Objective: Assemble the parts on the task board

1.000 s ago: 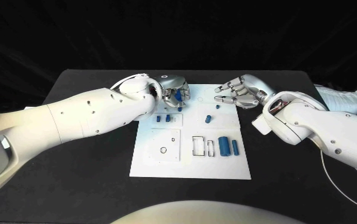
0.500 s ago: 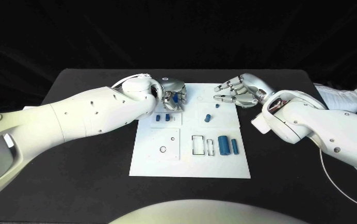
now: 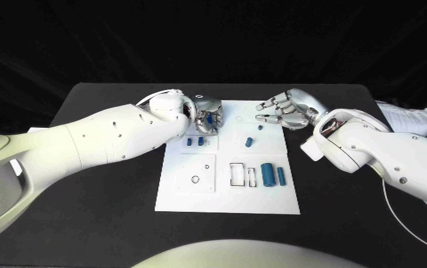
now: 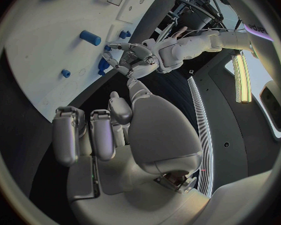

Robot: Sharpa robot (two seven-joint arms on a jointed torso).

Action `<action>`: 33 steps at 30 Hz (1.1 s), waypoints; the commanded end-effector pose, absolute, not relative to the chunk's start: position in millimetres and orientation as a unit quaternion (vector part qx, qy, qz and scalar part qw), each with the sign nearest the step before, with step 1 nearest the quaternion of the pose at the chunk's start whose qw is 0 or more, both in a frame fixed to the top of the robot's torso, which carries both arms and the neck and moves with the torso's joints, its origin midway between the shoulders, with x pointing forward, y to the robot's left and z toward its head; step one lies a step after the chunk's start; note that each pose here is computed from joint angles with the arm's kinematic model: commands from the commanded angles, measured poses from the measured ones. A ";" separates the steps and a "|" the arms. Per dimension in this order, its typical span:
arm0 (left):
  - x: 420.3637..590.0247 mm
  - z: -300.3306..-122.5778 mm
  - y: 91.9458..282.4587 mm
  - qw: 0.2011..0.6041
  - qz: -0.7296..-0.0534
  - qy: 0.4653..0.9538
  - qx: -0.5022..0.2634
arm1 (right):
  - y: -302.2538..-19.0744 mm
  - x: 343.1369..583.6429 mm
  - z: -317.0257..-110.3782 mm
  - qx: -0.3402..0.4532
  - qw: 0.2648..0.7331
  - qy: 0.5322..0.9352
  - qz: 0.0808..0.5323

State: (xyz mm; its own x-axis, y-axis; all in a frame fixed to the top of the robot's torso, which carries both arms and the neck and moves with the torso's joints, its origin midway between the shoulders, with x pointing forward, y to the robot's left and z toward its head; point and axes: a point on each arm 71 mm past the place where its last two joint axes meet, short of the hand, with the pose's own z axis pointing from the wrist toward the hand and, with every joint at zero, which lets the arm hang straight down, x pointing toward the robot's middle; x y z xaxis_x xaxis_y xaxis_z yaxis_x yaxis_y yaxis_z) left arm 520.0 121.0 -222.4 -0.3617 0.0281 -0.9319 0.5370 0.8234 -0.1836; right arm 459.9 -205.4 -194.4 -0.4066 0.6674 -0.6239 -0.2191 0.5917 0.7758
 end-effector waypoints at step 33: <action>520.0 -230.9 123.5 0.511 -0.207 0.814 0.182 | -203.9 459.1 -195.0 0.147 0.518 0.726 0.429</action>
